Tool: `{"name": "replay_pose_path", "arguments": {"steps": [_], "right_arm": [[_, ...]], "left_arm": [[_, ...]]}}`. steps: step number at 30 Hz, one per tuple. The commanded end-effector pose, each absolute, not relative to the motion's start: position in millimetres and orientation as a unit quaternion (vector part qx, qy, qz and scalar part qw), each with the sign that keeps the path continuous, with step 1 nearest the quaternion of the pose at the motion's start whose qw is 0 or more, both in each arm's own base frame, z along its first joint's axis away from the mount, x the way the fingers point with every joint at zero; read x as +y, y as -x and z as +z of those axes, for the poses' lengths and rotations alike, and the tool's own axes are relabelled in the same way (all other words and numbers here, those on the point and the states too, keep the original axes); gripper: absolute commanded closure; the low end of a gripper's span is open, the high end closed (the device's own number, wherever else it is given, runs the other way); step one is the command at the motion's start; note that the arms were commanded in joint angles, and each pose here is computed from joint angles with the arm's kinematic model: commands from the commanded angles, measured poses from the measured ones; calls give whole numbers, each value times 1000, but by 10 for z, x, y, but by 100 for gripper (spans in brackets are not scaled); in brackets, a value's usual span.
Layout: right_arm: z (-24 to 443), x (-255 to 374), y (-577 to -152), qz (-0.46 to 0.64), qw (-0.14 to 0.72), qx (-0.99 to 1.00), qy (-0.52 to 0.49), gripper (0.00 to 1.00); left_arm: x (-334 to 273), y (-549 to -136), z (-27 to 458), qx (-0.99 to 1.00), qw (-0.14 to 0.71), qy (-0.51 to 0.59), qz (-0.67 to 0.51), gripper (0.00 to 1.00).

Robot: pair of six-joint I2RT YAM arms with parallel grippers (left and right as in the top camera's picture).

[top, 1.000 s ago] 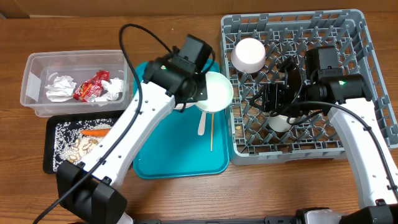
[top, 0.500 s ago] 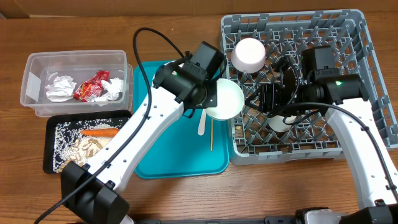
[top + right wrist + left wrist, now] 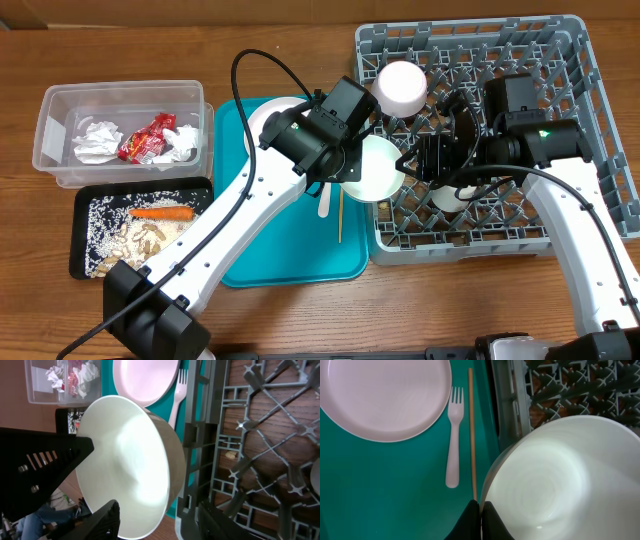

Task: Sort waste into correct bins and load items into the dishwasher
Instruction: 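Lift the white bowl with the left gripper toward the rack, then grasp the white bowl rim with the right gripper from the left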

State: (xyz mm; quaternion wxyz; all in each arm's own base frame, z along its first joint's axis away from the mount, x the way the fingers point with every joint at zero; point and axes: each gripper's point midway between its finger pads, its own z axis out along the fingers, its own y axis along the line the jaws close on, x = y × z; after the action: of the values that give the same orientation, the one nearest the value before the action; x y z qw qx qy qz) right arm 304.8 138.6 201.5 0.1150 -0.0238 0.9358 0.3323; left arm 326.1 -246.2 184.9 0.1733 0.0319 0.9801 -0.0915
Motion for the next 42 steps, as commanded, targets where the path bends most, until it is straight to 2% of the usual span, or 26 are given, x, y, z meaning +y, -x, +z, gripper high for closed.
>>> {"name": "replay_pose_path", "arguments": {"steps": [1,7,13,33,42], "right_arm": [[1992,1390,-3054,328,116,937,27,47],[1887,1390,-3045,328,112,938,26,48],[1849,1398,-3102,329,125,935,30,54],[1855,1404,-3171,325,140,935,36,56],[1867,1408,-3198,326,147,933,38,67]], "left_arm": [[-2515,-3259,1954,977,183,-33,-107,96],[-2515,-3259,1954,977,183,-33,-107,96],[-2514,-3257,1953,977,182,-33,-107,96],[-2554,-3249,1960,976,180,-35,-116,96],[-2617,-3234,1973,975,182,-41,-124,96]]}}
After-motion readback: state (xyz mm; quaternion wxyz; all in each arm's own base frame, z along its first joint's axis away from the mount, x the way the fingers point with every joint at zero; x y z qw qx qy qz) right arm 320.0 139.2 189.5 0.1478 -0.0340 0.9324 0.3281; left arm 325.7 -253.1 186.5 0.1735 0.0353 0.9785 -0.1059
